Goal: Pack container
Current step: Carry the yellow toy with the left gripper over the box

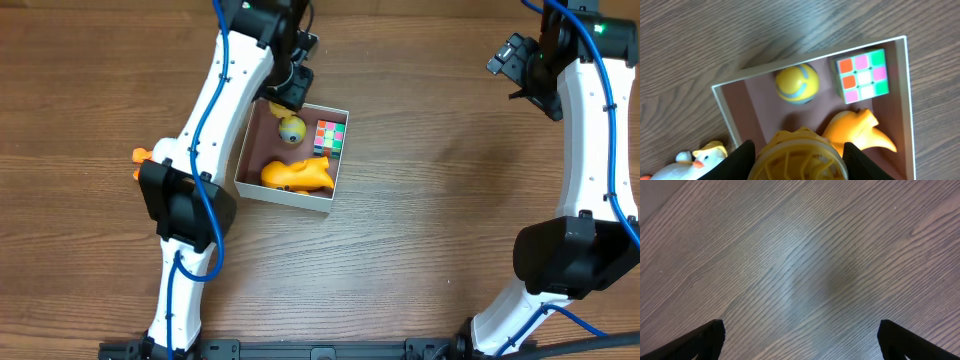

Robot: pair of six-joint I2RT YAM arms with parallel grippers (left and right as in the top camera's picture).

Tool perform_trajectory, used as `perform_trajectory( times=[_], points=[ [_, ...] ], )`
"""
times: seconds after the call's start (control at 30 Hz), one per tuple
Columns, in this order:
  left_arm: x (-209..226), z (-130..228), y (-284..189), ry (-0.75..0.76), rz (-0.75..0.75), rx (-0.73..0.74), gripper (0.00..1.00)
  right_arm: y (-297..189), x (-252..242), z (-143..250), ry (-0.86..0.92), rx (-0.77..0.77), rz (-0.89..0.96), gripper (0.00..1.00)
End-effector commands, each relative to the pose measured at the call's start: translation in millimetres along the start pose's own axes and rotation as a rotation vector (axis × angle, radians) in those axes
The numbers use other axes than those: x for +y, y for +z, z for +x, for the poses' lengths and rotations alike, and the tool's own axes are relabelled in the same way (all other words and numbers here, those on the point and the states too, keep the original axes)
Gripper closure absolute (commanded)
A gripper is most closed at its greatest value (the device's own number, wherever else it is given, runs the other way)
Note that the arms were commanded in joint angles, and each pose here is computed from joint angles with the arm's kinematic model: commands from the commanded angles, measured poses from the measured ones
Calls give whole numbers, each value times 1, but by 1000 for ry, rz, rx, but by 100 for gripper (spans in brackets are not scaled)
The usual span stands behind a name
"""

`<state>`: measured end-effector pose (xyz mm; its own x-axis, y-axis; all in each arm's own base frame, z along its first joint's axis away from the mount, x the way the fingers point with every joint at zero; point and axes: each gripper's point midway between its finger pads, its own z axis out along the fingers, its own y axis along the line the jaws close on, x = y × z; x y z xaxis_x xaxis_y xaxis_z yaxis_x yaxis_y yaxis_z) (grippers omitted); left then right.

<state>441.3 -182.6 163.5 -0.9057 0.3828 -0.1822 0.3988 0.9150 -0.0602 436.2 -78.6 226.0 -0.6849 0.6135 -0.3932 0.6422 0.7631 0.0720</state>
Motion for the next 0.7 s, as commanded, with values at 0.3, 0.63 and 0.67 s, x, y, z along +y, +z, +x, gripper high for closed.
perform_trajectory(
  times=[0.3, 0.63, 0.67],
  points=[
    [5, 24, 60, -37, 1, 124, 67, -7, 1, -2, 5, -19, -10, 0],
    [28, 19, 81, -202, -135, 90, 71, -7, 1, -2, 5, -19, -10, 0],
    [28, 18, 81, -212, -138, 84, 71, -7, 1, -2, 5, -19, -10, 0]
  ],
)
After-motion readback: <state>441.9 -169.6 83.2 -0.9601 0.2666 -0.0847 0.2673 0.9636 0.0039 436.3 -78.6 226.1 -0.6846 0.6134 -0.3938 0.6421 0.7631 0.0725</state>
